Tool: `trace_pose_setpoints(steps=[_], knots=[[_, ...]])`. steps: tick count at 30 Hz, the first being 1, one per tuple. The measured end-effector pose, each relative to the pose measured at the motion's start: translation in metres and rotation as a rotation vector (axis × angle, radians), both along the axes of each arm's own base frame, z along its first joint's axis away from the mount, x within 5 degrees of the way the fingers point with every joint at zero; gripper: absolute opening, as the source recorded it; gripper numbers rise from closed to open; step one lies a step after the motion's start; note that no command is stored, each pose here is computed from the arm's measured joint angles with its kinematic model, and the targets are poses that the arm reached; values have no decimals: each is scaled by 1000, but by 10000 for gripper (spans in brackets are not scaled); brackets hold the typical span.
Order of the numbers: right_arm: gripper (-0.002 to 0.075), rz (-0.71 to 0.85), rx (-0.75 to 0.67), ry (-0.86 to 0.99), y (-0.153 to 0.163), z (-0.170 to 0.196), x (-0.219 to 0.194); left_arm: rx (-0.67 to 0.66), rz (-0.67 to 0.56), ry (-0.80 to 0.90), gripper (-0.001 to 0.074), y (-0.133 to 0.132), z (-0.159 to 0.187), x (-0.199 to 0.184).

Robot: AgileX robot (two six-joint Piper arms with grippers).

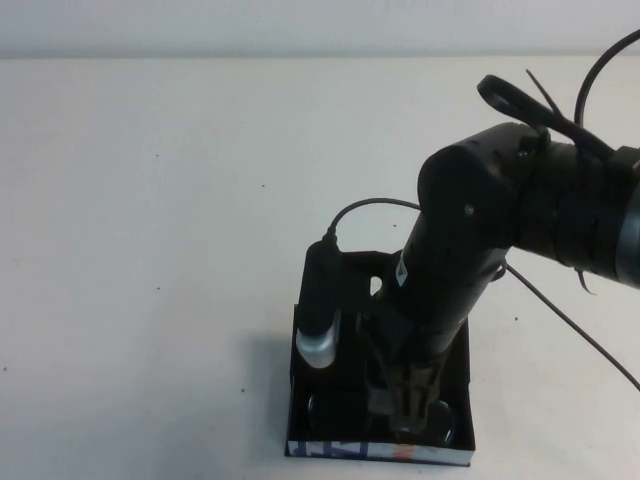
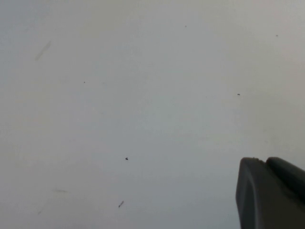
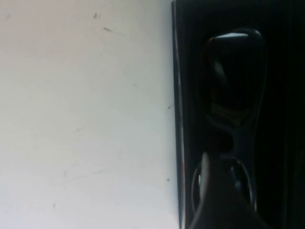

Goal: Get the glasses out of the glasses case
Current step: Pick up the glasses from the glasses case

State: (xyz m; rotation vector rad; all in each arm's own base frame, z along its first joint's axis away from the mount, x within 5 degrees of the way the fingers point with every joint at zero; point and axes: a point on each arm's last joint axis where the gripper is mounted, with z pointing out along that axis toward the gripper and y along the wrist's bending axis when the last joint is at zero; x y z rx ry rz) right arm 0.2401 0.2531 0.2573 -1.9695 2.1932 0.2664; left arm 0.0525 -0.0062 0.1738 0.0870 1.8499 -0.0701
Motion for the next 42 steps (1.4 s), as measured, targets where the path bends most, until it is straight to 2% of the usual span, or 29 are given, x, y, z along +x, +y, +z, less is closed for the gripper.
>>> trace_pose_setpoints(steps=[5, 19, 27, 30, 36, 42], knots=[[307, -11, 11, 15, 5, -7, 3, 0, 0, 0, -5, 0, 0, 0], [308, -10, -69, 76, 13, -50, 14, 0, 0, 0, -5, 0, 0, 0], [303, -12, -76, 78, 15, -57, 16, 0, 0, 0, -5, 0, 0, 0], [256, -16, -77, 78, 15, -57, 16, 0, 0, 0, -5, 0, 0, 0], [48, -25, -90, 76, 14, -57, 17, 0, 0, 0, -5, 0, 0, 0], [13, -23, -100, 87, 14, -56, 15, 0, 0, 0, -5, 0, 0, 0]])
